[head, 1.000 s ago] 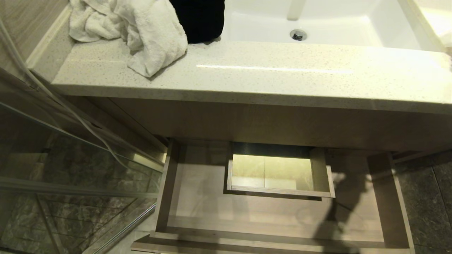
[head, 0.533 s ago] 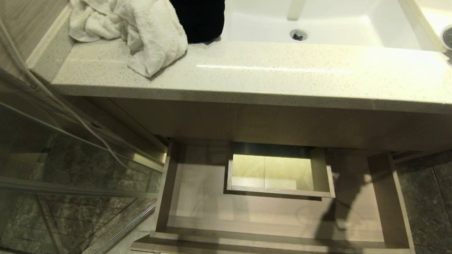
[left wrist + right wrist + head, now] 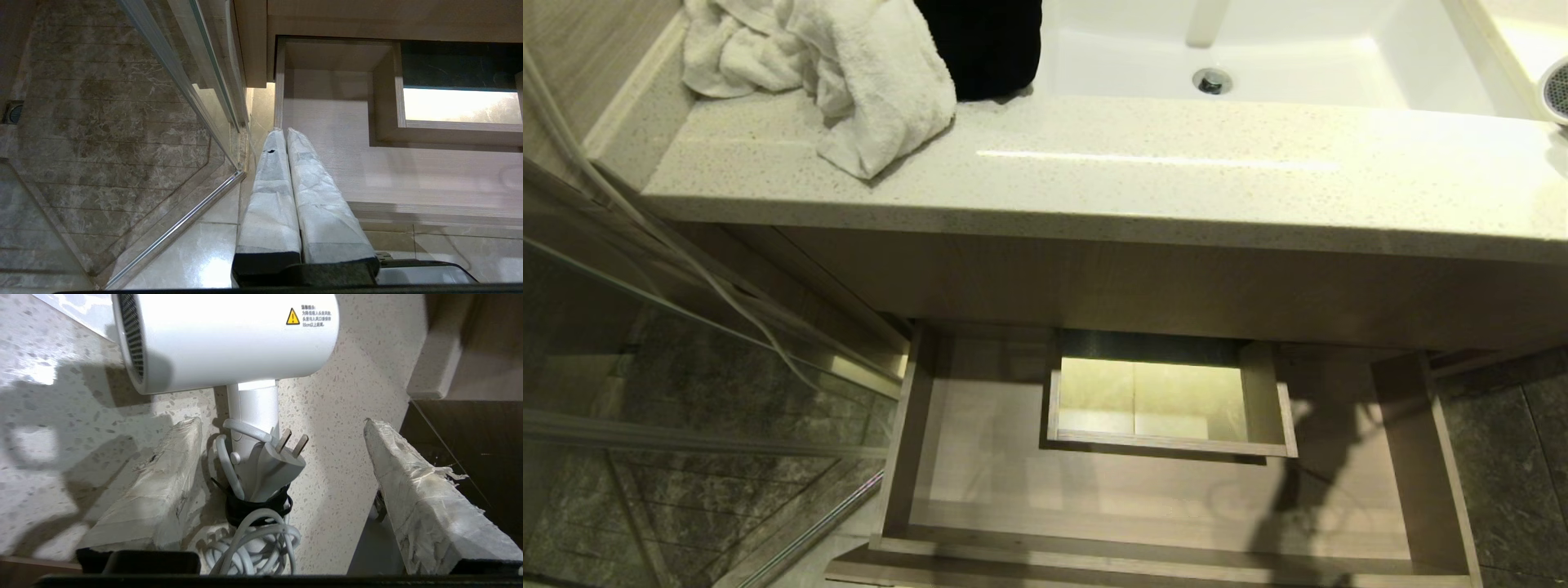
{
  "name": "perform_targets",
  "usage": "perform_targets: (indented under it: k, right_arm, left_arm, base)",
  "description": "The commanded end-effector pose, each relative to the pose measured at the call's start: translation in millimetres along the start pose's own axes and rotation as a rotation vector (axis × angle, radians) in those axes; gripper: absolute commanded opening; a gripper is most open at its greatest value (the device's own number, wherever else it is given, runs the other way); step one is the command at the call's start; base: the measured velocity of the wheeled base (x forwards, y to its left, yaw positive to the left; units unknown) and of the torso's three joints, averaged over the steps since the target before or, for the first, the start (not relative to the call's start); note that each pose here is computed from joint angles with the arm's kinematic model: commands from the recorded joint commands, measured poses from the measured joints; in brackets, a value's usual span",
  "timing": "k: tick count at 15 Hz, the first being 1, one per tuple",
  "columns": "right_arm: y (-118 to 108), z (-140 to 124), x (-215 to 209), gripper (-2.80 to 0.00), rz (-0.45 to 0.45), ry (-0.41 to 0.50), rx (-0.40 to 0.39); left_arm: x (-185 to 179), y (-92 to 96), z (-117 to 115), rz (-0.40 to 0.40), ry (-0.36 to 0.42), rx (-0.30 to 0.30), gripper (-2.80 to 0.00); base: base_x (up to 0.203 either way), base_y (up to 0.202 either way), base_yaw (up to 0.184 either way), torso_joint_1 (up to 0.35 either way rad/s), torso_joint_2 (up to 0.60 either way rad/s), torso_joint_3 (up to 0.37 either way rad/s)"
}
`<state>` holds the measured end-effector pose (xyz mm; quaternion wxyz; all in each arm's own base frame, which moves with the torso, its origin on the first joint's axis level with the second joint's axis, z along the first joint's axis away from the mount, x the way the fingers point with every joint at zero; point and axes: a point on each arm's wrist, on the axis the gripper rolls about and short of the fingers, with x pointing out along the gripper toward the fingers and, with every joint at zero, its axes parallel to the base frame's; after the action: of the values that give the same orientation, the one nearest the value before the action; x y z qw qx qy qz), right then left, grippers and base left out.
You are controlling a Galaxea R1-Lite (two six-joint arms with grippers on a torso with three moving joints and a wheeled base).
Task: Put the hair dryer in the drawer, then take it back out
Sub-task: Place it on the countertop, then close the drawer
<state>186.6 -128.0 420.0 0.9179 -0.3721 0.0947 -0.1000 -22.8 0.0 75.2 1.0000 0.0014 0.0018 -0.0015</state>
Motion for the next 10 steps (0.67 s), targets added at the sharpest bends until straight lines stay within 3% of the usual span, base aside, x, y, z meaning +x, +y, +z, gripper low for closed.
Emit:
perform_targets:
  k: [1,6,8,10]
  right_arm:
    - [7.3,21.7,-57.5,-2.8,-0.063,-0.053,0.01]
    - [60.2,15.4,-134.9,-2.8,-0.05,-0.039,0.061]
    - [80.9,4.6,-149.7,-2.8,-0.005,0.011,0.091]
    - [84.8,2.7,-152.4,-2.8,0.016,0.028,0.104]
  left_arm:
    - [0.0,0.0,0.0,0.0,-0.001,-0.001,-2.8]
    - [0.1,0.0,-0.4,0.0,0.001,0.0,-2.8]
    - [0.1,0.0,-0.4,0.0,0.001,0.0,-2.8]
    - [0.0,0.0,0.0,0.001,-0.001,0.0,-2.8]
  base:
    - [0.0,0.0,0.0,0.0,0.0,0.0]
    - [0.0,0.0,0.0,0.0,0.0,0.0]
    - [0.0,0.0,0.0,0.0,0.0,0.0]
    - [0.0,0.0,0.0,0.0,0.0,0.0]
